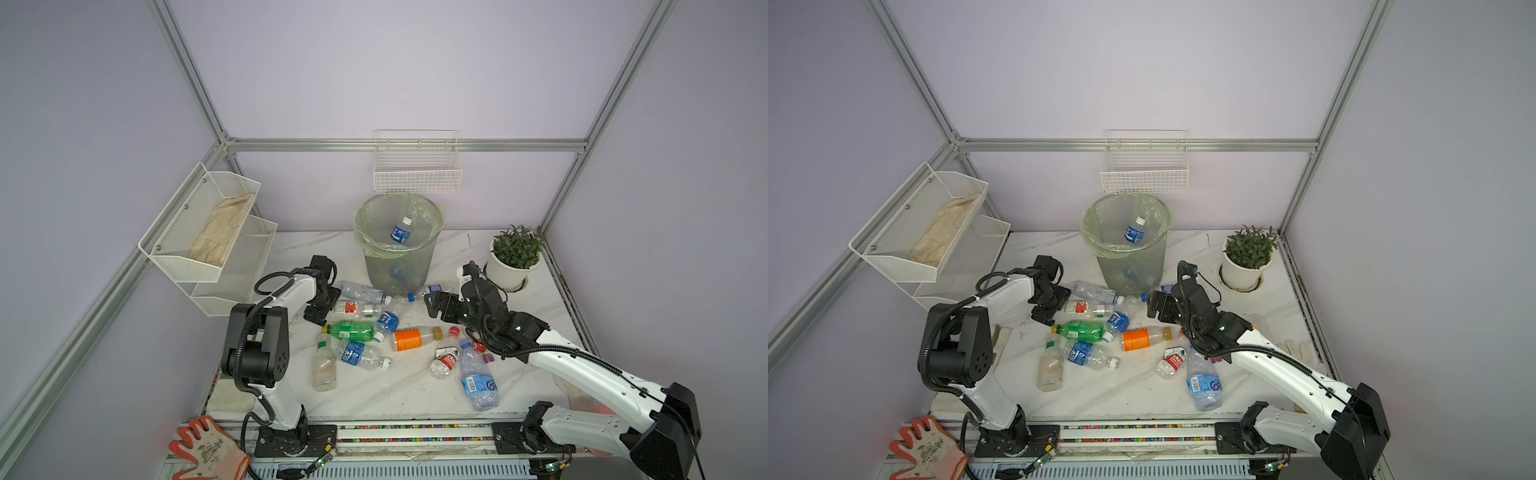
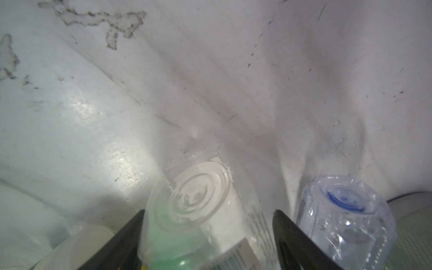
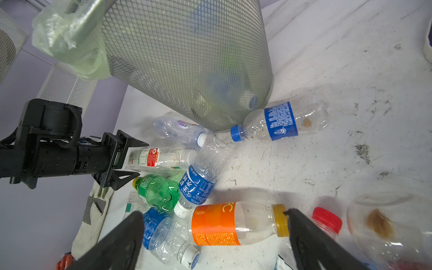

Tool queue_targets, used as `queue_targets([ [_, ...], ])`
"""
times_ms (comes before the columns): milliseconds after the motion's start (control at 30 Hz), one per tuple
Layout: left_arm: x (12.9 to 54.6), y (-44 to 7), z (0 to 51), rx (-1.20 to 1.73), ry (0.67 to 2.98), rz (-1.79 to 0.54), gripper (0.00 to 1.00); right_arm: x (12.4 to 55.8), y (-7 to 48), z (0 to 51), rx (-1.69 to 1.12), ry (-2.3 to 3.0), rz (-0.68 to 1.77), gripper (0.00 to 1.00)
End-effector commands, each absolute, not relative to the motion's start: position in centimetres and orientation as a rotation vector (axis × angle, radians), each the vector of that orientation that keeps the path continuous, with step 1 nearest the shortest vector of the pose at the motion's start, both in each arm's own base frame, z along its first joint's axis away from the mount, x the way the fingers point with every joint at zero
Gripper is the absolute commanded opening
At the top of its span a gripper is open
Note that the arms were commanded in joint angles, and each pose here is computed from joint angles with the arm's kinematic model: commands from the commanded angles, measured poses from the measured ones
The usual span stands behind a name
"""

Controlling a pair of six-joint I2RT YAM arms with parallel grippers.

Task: Throw the plastic bottles in the bin
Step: 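Close the left gripper on the red-and-white labelled bottle's base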

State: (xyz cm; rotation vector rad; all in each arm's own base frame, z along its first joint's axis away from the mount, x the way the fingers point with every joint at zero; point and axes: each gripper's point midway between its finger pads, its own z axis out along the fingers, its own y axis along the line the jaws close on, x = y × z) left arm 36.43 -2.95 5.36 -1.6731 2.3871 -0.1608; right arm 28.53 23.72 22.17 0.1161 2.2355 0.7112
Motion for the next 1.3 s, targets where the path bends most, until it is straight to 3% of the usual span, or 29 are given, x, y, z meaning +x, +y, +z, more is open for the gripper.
queue_targets([
  [0, 39.5, -2.8, 7.7, -1.643, 2.317, -0.228, 0.78, 29.3, 23.9, 23.8, 0.127, 2.187, 0.725, 0.97],
  [267, 39.2, -2.7, 6.8, -1.662, 2.322, -0.202, 0.74, 29.2, 23.6, 23.9, 0.136, 2.181, 0.725, 0.97],
  [933, 39.0, -2.8, 7.1, -1.682, 2.309, -0.227, 0.5, 29.3, 23.5, 23.7, 0.137, 2.182, 0.712, 0.97],
  [1267, 39.4, -3.0, 12.5, -1.63, 2.209, -0.356, 0.38, 29.0, 23.4, 24.2, 0.141, 2.171, 0.73, 0.97],
])
